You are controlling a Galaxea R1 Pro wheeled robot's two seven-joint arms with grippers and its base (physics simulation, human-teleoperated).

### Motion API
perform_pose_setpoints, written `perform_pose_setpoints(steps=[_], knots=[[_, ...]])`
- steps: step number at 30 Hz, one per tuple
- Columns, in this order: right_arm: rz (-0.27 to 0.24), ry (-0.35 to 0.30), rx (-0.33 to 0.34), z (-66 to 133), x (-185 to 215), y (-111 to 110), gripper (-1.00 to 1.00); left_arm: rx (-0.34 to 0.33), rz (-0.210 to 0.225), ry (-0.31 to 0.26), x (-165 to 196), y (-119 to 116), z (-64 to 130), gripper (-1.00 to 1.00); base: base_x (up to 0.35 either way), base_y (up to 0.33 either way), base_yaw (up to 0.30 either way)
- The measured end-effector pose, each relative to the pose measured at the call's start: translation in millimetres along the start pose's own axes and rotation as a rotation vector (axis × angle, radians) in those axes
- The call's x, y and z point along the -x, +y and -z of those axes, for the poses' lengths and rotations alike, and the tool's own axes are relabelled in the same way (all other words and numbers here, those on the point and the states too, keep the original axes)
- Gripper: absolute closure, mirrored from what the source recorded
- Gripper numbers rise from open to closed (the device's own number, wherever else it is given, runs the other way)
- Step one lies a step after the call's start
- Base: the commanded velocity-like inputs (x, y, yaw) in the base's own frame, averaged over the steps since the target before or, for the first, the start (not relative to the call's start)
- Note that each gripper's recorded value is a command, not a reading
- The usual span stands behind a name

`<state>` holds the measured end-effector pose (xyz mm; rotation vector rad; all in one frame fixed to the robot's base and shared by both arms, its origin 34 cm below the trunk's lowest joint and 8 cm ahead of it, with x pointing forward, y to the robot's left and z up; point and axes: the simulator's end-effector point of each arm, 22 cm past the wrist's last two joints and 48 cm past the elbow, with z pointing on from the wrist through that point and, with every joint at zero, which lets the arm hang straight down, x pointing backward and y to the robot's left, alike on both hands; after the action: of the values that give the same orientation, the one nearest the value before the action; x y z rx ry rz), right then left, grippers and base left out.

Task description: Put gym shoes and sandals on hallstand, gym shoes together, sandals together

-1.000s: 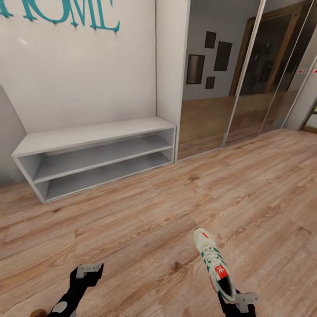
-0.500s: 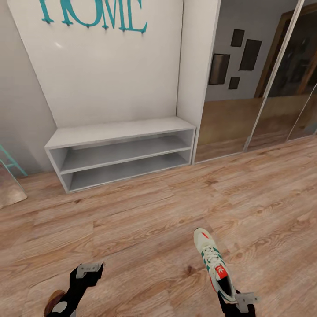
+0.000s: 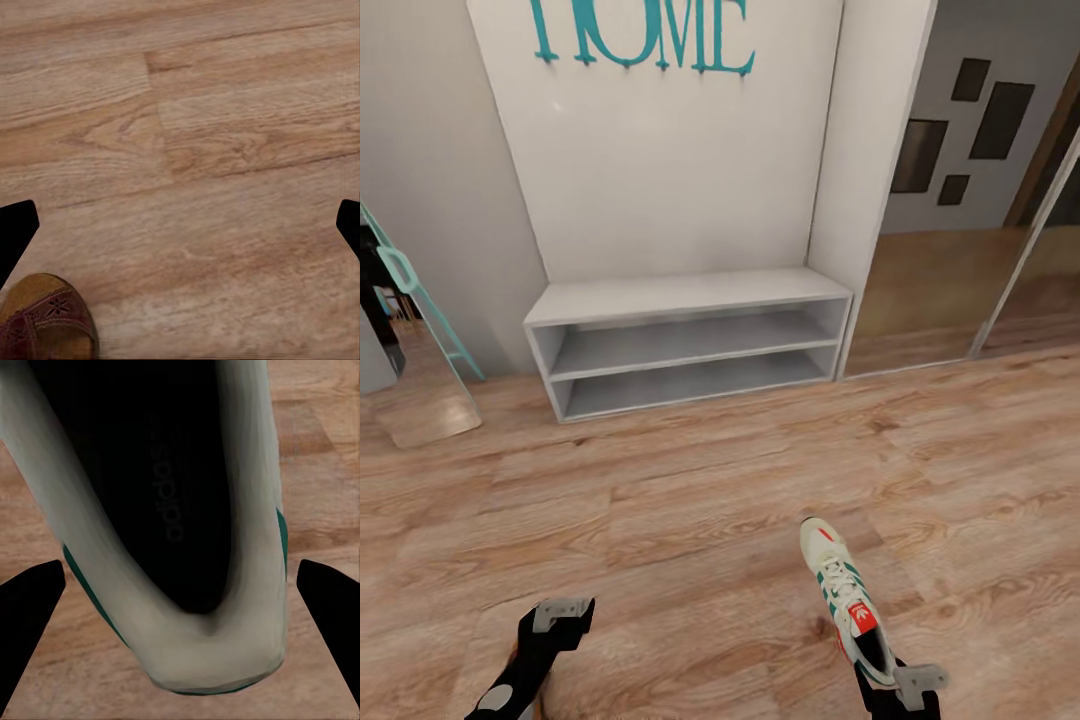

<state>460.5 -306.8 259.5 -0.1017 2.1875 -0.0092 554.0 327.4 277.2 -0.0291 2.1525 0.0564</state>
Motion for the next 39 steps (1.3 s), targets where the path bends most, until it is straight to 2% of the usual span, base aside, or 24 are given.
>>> perform_pose_setpoints(steps=[39], knots=[[0.000, 0.001, 0.003, 0.1, -0.6, 1.2, 1.00, 0.001, 0.000, 0.003, -1.1, 0.3, 0.2, -1.00, 0.000, 0.000, 0.279]])
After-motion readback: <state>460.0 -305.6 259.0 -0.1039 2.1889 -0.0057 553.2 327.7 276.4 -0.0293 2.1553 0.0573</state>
